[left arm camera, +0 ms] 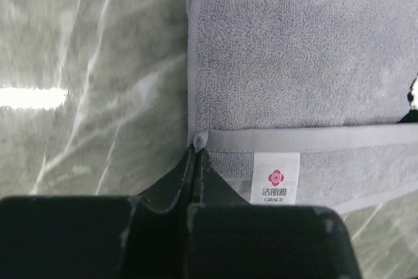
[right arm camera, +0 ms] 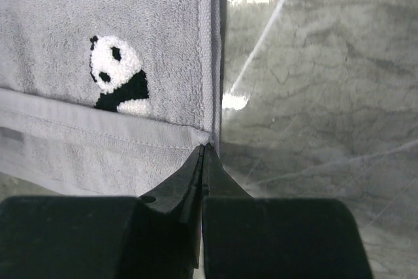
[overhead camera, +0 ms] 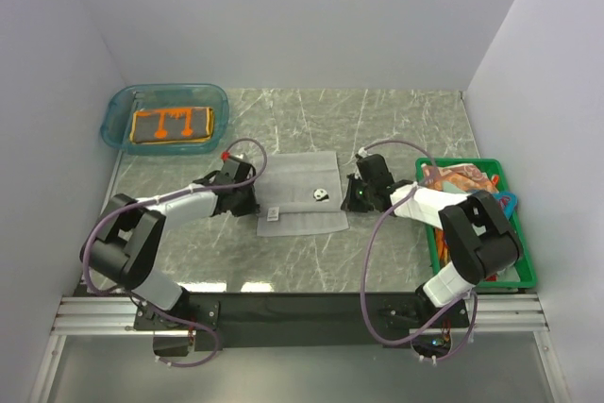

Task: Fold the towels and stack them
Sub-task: Fold the towel

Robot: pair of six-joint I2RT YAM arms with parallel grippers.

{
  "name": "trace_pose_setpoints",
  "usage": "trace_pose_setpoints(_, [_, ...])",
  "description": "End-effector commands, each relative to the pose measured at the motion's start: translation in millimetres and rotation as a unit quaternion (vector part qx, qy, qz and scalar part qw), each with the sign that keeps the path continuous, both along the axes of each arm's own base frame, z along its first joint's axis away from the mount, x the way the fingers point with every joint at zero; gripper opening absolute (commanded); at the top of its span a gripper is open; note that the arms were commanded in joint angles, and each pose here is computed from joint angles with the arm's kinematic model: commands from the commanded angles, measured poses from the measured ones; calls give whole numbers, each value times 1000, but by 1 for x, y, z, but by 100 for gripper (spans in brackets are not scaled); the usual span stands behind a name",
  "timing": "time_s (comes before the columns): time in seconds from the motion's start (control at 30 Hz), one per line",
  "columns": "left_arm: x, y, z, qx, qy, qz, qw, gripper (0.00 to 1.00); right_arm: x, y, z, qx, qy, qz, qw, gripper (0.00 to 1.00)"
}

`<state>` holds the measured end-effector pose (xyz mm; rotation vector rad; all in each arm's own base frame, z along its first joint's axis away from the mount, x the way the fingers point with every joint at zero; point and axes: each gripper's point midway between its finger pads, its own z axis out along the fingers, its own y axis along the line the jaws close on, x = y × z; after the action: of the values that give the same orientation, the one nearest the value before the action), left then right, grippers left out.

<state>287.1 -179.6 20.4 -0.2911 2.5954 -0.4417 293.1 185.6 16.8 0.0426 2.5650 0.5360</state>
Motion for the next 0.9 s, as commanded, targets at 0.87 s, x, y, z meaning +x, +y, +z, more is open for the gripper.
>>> trace_pose_setpoints(0.87, [52, 21, 65, 52, -67, 41, 996, 1, 50, -13, 70, -30, -85, -45, 995, 0])
